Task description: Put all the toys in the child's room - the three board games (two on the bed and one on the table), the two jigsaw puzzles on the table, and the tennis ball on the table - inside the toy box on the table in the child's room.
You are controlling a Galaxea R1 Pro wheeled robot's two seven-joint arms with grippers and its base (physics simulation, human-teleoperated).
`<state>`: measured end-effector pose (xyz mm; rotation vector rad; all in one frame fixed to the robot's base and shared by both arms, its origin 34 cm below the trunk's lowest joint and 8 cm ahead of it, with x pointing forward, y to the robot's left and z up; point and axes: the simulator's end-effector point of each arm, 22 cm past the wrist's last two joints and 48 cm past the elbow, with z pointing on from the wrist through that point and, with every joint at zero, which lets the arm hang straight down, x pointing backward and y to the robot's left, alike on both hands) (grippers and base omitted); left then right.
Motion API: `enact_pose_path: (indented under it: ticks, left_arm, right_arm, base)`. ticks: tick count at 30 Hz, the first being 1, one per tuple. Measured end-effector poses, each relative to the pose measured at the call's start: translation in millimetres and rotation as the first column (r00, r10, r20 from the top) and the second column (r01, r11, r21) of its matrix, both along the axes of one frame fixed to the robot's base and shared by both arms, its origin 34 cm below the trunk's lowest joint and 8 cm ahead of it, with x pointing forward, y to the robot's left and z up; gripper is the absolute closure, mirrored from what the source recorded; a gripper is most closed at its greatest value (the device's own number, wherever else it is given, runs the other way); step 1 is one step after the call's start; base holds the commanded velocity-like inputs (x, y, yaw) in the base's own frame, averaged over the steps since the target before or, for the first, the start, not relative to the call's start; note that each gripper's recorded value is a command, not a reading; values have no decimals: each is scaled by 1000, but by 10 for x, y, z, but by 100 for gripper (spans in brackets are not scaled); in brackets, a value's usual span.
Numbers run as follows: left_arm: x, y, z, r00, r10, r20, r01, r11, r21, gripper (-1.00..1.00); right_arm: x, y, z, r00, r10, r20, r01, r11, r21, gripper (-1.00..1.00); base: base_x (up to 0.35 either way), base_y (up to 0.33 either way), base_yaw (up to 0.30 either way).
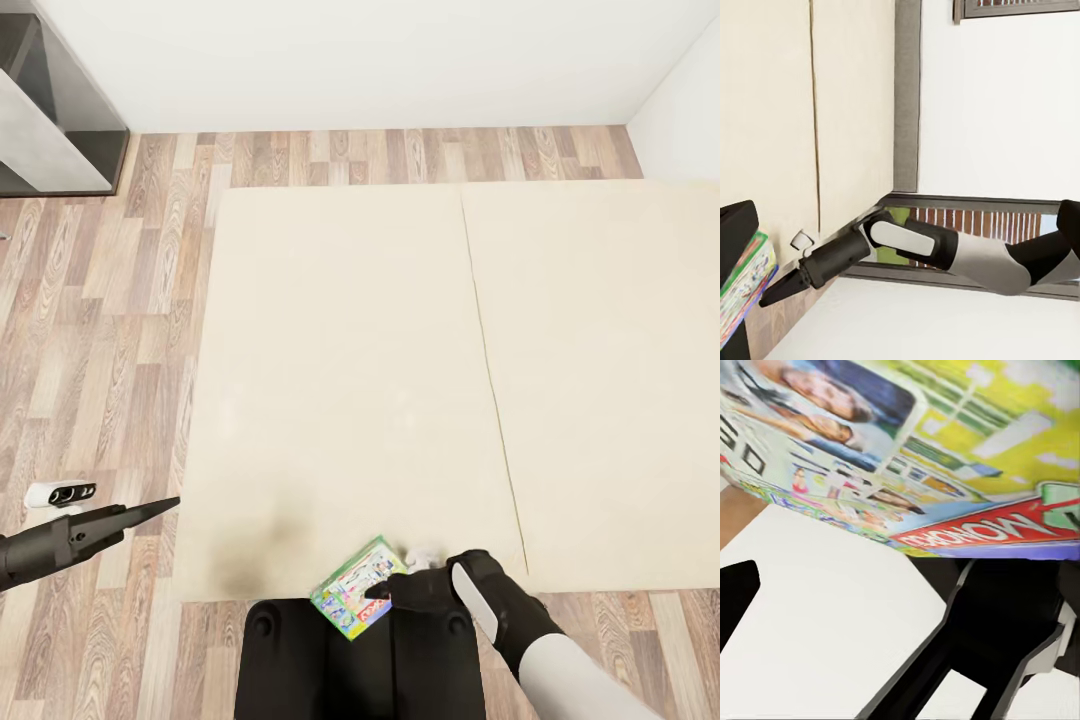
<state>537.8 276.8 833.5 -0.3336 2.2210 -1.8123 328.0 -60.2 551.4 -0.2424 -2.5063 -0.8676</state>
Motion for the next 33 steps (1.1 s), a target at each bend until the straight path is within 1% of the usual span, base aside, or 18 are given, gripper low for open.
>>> enact_pose_path:
  ticks: [3,6,7,8,21,26,33]
  left_arm:
    - [4,7,1,1000,2,1,-2,1000,1,-100]
    - [7,11,1,1000,3,1,-3,1000,2,-100]
    - [7,12,1,1000,3,2,-3,1000,2,-100]
    - [8,13,0,1000,3,1,-3,1000,2,-100]
    - [9,14,1,1000,4,2,-4,1000,3,-100]
    - [9,14,1,1000,4,2,-4,1000,3,-100]
    - [21,37,5,1000,9,5,-9,1000,7,-100]
  right_arm:
    - [-54,12,-32,1000,27,-16,-28,999,-26,-100]
    - [-99,-10,-80,999,34,-35,-36,998,-56,-100]
    - [-110,-15,-94,999,36,-37,-38,997,-62,-100]
    - [-79,-25,-129,999,37,-17,-38,997,-73,-100]
    - [-63,-35,-151,999,37,-10,-37,996,-80,-100]
    - [42,-26,-191,999,22,42,-18,997,-81,-100]
    - [86,-29,-208,998,17,64,-12,997,-82,-100]
  base:
    - [0,0,0]
    - [0,0,0]
    - [0,0,0]
    - [0,0,0]
    - [0,0,0]
    - [0,0,0]
    - [0,0,0]
